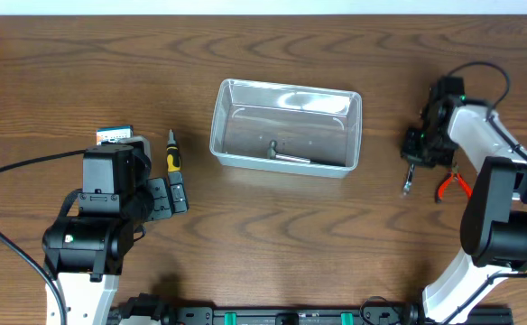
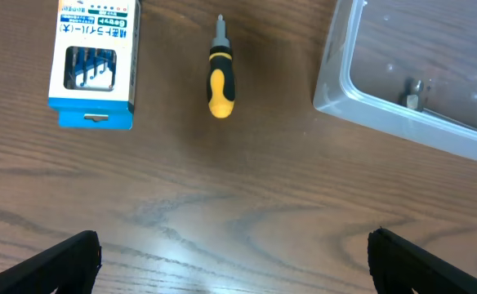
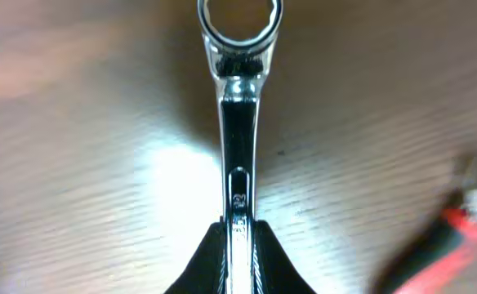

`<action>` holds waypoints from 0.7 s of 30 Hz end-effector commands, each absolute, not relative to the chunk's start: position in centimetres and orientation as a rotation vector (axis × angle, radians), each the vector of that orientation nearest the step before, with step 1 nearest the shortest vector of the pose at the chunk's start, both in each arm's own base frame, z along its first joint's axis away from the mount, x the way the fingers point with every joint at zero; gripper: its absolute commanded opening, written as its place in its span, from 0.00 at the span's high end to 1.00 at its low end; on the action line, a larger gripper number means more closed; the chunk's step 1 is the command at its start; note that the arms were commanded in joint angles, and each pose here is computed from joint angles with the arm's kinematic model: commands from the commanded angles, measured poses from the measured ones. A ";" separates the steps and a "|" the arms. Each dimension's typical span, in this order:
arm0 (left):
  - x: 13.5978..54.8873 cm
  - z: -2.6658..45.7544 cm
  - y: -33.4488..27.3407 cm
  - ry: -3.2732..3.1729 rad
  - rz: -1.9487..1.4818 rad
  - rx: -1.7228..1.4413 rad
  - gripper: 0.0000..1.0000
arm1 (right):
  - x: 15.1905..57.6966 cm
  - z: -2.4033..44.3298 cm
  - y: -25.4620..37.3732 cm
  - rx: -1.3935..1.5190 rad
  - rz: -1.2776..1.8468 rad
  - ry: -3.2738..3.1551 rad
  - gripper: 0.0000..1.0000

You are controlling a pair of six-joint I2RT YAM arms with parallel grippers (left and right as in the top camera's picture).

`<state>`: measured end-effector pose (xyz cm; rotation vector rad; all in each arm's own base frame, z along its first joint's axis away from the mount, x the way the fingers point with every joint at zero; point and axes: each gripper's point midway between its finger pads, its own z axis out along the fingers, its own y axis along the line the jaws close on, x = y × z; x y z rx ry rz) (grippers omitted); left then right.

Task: Pack container
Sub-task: 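Carry the wrench into the container and open the right gripper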

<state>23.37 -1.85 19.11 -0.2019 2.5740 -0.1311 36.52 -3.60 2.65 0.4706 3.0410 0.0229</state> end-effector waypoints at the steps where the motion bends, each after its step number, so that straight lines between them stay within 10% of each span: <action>1: 23.7 20.0 -1.7 2.549 -0.126 -0.221 0.02 | 42.4 10.8 -1.4 0.113 0.038 2.853 0.99; 9: 23.7 20.0 -1.7 2.549 -0.126 -0.222 0.02 | 45.5 23.0 11.0 -0.843 -0.040 2.441 0.99; 21: 23.7 20.0 -1.7 2.549 -0.126 -0.222 0.02 | 39.5 14.3 25.5 -1.957 0.022 2.009 0.99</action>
